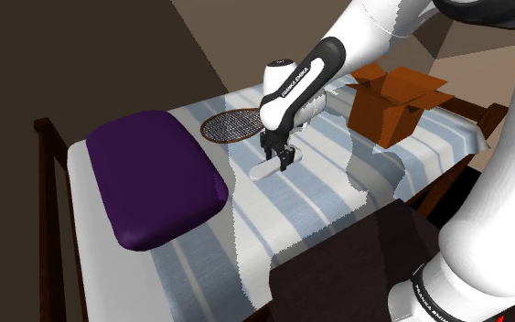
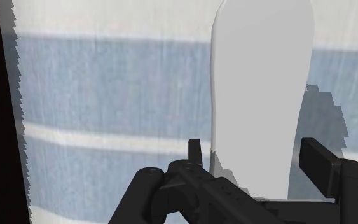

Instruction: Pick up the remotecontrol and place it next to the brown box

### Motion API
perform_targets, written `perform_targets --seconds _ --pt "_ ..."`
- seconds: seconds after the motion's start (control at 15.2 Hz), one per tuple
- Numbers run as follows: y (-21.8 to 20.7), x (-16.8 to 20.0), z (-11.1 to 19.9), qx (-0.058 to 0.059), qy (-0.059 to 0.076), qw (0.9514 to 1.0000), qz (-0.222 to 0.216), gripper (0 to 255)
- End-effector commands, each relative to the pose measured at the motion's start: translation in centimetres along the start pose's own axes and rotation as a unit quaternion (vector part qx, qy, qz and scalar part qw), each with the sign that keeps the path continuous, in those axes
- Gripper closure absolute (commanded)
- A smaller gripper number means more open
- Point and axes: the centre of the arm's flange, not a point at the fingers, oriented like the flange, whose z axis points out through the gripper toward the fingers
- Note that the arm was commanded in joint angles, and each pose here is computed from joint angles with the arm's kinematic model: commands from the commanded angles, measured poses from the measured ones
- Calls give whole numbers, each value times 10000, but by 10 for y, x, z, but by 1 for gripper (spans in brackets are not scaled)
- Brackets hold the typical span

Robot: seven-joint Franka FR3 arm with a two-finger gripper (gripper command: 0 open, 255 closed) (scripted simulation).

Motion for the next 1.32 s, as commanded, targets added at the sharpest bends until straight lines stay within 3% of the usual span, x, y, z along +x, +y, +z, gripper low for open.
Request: perform_targets --seconds 0.0,1.25 --pt "0 0 -10 -1 -1 10000 0 255" --pt "2 1 -111 -1 -1 10000 0 255"
